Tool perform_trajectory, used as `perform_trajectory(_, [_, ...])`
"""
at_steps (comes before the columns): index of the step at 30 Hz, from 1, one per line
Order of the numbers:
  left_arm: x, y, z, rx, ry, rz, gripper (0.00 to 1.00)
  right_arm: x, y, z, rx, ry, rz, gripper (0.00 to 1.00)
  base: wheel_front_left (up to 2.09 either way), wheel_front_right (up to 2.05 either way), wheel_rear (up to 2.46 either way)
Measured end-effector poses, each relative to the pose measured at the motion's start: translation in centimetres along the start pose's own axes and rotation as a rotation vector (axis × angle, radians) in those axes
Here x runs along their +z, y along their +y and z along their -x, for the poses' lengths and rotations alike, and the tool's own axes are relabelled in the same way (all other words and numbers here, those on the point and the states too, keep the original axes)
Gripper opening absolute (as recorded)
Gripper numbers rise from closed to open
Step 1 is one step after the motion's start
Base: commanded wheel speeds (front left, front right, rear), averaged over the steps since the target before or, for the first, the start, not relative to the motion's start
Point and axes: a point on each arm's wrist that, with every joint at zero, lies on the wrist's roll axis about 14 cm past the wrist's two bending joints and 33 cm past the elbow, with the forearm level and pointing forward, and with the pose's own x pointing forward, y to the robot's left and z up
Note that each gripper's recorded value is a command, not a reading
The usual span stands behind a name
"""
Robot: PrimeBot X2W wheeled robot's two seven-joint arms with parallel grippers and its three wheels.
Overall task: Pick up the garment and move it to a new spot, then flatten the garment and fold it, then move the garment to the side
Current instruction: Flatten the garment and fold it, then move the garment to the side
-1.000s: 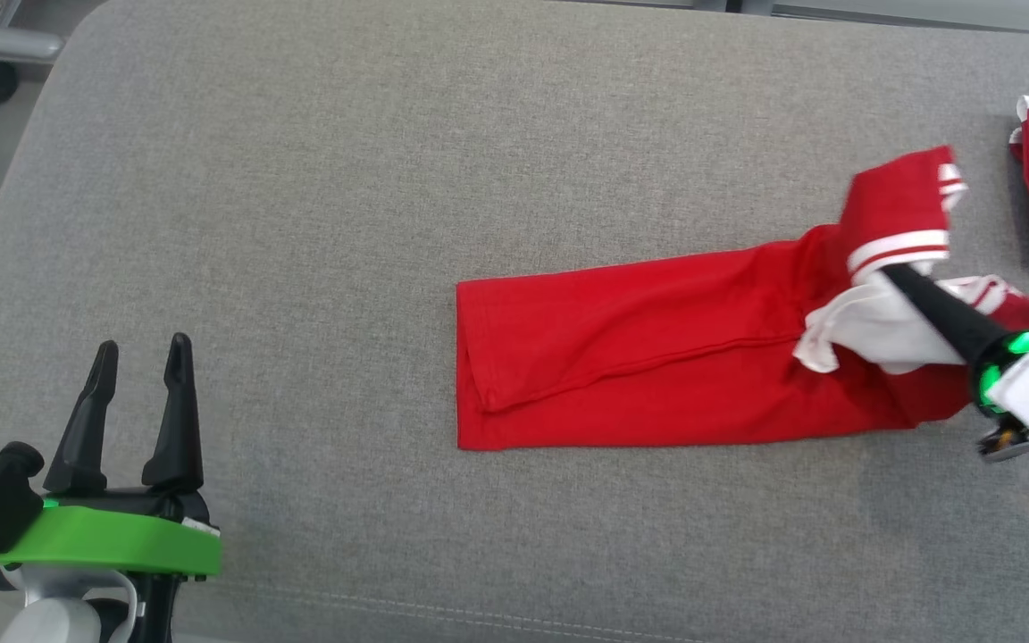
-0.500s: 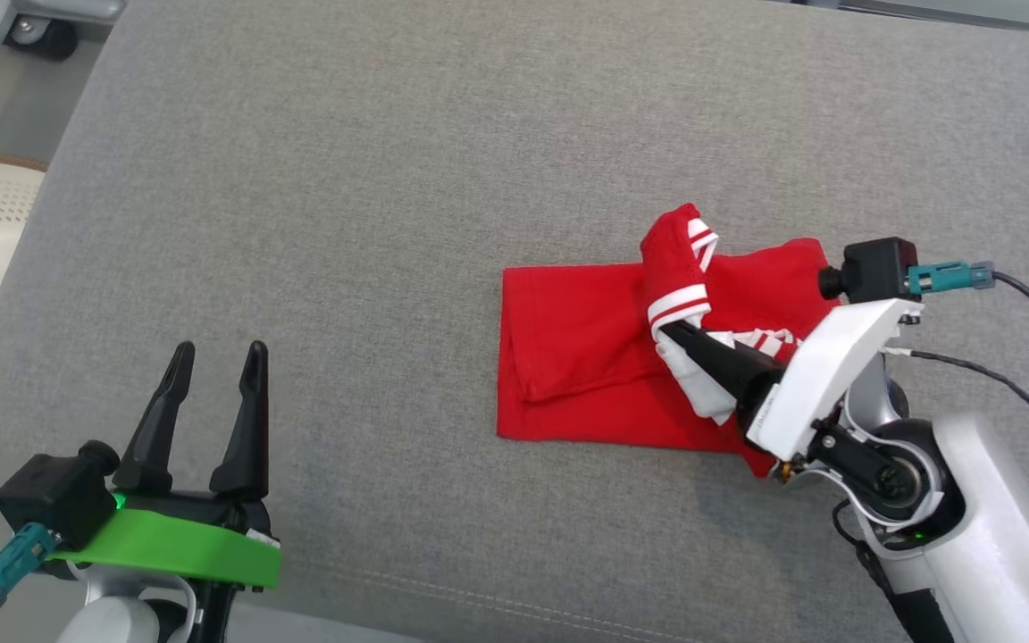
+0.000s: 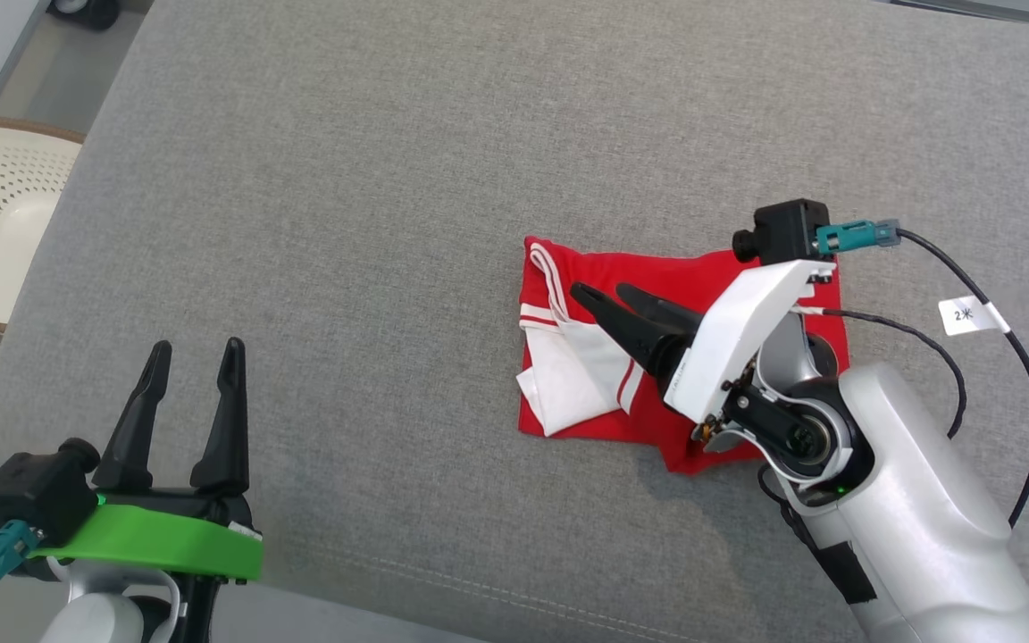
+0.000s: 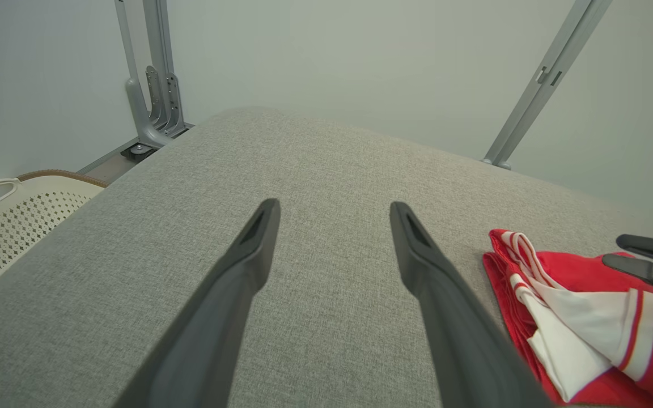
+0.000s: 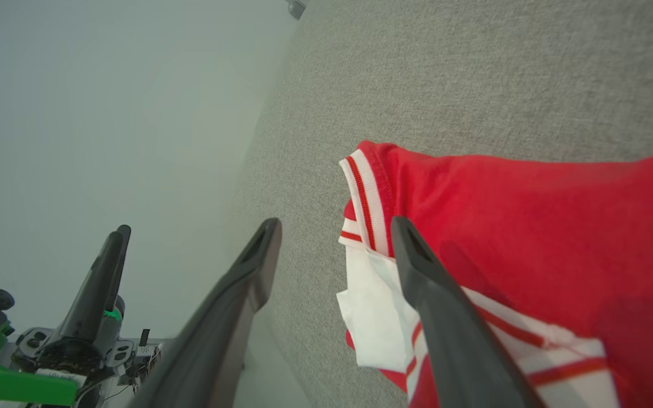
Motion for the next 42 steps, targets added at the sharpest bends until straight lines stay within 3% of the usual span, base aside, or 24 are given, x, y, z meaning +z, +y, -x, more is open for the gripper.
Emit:
perform_trajectory(8, [0.6,-0.8,-0.9,-0.039,-0.02,-0.009,1.0,4.8,1.3,1.9,0.044,-0.179,0.047,1.0,0.0,0.0,0.0])
perform_trajectory(14, [0.1,-2.0,-1.7,-0.077,-0.01,0.002,1.0,6.4,-5.5,5.7,-0.17,-0.238,0.09,1.0,0.0,0.0,0.0])
perform_trajectory(20, [-0.8,-3.2,-2.0,-0.108,0.013,0.017,1.0,2.5,-11.5,8.6,-0.34,-0.171,0.015,1.0,0.0,0.0,0.0])
perform_trajectory(33, [-1.3,-3.1,-2.2,-0.103,0.028,0.017,1.0,-1.1,-12.2,7.3,-0.303,-0.093,-0.153,1.0,0.0,0.0,0.0])
perform_trajectory(34, [-1.3,-3.2,-2.1,-0.104,0.028,0.018,1.0,-1.1,-12.1,7.1,-0.295,-0.088,-0.161,0.78,0.0,0.0,0.0])
perform_trajectory(36, [-1.3,-3.2,-2.1,-0.1,0.026,0.02,1.0,-1.0,-11.4,6.5,-0.256,-0.074,-0.166,0.07,0.0,0.0,0.0])
perform_trajectory(37, [-1.2,-3.0,-2.0,-0.096,0.025,0.019,1.0,-0.9,-10.8,6.0,-0.228,-0.061,-0.158,0.0,0.0,0.0,0.0])
perform_trajectory(42, [-1.0,-2.7,-2.0,-0.087,0.018,0.015,1.0,1.1,-7.1,4.3,-0.093,-0.014,-0.026,0.0,0.0,0.0,0.0])
